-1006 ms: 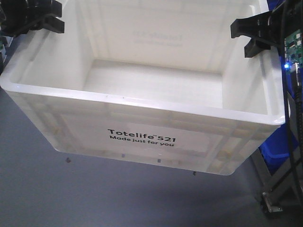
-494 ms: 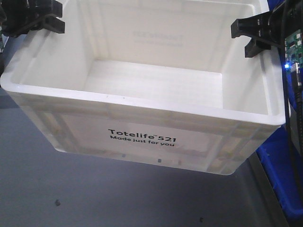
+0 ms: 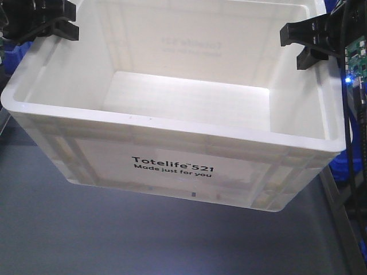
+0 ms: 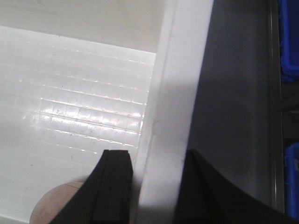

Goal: Place moving items into box and shelve
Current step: 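Hold the crate raised with both grippers as the base turns to the shelf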

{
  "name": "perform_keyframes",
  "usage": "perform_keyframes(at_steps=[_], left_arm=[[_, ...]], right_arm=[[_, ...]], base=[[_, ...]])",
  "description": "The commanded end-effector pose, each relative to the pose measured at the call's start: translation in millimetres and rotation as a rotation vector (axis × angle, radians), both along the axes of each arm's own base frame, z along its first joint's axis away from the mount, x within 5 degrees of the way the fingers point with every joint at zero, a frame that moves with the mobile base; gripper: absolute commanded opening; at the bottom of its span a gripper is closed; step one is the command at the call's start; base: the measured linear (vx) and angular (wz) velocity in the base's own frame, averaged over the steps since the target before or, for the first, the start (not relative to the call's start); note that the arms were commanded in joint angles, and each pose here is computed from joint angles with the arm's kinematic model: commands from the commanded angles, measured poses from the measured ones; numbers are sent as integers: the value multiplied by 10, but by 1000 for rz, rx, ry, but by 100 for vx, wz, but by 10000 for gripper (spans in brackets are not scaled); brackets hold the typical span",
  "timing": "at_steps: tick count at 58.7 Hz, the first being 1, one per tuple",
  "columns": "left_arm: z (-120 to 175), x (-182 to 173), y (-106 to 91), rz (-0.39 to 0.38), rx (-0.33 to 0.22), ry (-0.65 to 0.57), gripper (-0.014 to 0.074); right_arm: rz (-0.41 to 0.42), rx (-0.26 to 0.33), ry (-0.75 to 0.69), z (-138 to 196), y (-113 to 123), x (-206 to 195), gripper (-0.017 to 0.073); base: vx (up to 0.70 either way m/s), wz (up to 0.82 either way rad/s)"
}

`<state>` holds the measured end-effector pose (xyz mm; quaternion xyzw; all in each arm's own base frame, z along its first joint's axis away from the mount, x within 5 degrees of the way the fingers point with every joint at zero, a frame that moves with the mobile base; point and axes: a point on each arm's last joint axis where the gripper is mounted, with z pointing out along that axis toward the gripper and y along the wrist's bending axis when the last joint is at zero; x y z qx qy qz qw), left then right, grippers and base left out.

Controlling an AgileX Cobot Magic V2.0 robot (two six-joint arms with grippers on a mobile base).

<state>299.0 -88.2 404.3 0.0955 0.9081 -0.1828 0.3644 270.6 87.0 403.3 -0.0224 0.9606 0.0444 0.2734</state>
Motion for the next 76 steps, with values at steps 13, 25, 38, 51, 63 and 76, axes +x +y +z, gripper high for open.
perform_keyframes(at_steps=[13,25,38,51,63,76], left_arm=[[422,-145,-97,-7,-180,-165,0],[422,-145,-97,-7,-180,-165,0],[422,-145,-97,-7,-180,-165,0],[422,-145,-97,-7,-180,-165,0],[422,-145,-97,-7,-180,-165,0],[422,-145,-97,-7,-180,-165,0]], right_arm=[[48,108,-187,322,61,-62,-4],[47,106,-188,322,59,-62,-4],[47,105,-188,322,59,-61,-4],[47,104,-188,322,58,-61,-4],[47,104,-188,322,58,-61,-4],[47,104,-188,322,58,-61,-4]], base=[[45,39],[42,45],[39,48],[34,52],[28,55],[22,63]])
